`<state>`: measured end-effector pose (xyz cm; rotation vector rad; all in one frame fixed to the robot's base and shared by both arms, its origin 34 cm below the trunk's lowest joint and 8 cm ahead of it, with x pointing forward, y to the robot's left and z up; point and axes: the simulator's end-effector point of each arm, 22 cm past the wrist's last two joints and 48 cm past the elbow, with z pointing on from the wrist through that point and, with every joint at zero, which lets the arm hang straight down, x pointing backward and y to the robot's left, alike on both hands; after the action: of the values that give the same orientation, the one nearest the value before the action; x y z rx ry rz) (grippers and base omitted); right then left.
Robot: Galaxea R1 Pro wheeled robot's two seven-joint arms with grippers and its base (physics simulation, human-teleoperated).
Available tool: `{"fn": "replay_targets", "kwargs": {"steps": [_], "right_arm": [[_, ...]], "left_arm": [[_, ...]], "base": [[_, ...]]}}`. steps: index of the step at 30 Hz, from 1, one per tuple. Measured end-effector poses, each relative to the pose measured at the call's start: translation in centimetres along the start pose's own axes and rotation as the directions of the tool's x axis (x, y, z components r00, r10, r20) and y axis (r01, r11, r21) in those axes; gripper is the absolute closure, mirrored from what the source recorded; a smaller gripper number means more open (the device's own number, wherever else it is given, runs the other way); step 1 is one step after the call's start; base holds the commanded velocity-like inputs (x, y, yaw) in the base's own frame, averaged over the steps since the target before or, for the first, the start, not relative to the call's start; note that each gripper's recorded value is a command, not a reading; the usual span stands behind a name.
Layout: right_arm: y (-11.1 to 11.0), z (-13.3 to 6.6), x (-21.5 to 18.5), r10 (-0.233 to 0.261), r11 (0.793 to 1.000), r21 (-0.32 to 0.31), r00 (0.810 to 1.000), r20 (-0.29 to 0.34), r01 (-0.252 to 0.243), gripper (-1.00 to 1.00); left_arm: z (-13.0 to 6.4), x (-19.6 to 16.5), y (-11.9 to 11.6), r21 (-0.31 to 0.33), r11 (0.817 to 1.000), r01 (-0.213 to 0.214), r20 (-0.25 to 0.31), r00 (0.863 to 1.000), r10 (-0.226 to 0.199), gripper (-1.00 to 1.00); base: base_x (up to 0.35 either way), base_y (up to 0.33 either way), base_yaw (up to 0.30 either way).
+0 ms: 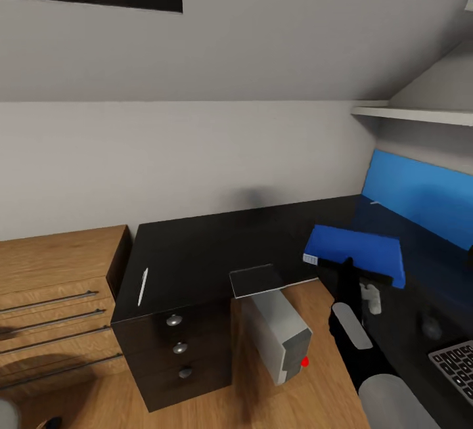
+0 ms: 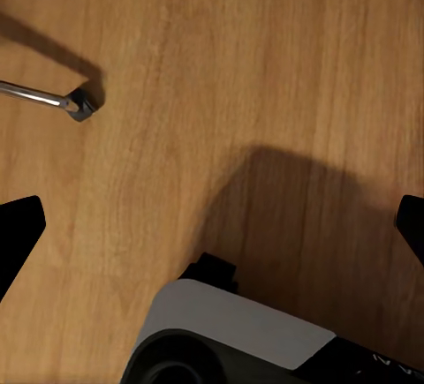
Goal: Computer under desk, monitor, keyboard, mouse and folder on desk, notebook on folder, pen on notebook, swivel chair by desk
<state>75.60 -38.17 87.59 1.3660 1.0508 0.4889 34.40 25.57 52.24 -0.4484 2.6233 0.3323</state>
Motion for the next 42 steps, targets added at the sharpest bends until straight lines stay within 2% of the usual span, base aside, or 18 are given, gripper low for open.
{"fn": "replay_targets", "kwargs": {"steps": [3,5,9,11,16,20,29,42], "right_arm": [[-0.3,-0.3,0.2,0.007,1.0,0.018,0.999,0.035,-0.008,1.0],[-1.0,-0.7,-0.3,0.011,0.999,0.041,0.996,0.089,-0.015,1.0],[-2.7,-1.1,-1.0,0.005,0.997,0.081,0.99,0.141,-0.016,1.0],[-4.4,-1.2,-1.1,0.037,0.99,0.131,0.988,0.15,-0.057,1.0],[-6.1,-1.4,-1.0,0.107,0.973,0.186,0.982,0.158,-0.136,1.0],[-6.4,-1.5,-0.8,0.125,0.968,0.196,0.98,0.158,-0.155,1.0],[-6.5,-1.5,-0.8,0.131,0.966,0.2,0.979,0.159,-0.162,1.0],[-6.7,-1.4,-1.0,0.122,0.967,0.201,0.979,0.161,-0.154,1.0]], "left_arm": [[-0.1,0.0,-0.2,0.002,1.0,0.001,-0.001,1.0,-0.001,-1.0],[-0.1,0.1,-0.3,0.003,1.0,0.001,-0.001,1.0,-0.001,-1.0],[-0.2,0.1,-0.5,0.005,1.0,0.002,-0.002,1.0,-0.002,-1.0],[-0.2,0.1,-0.5,0.007,1.0,0.003,-0.002,1.0,-0.003,-1.0],[-0.2,0.1,-0.6,0.008,1.0,0.003,-0.003,1.0,-0.003,-1.0],[-0.2,0.1,-0.6,0.008,1.0,0.003,-0.003,1.0,-0.003,-1.0],[-0.2,0.1,-0.6,0.008,1.0,0.003,-0.002,1.0,-0.003,-1.0],[-0.2,0.2,-0.5,0.006,1.0,0.002,-0.005,1.0,-0.002,-1.0]], "base": [[0.0,0.0,0.0],[0.0,0.0,0.0],[0.0,0.0,0.0],[0.0,0.0,0.0],[0.0,0.0,0.0],[0.0,0.0,0.0],[0.026,-0.006,0.0],[0.178,-0.175,0.0]]}}
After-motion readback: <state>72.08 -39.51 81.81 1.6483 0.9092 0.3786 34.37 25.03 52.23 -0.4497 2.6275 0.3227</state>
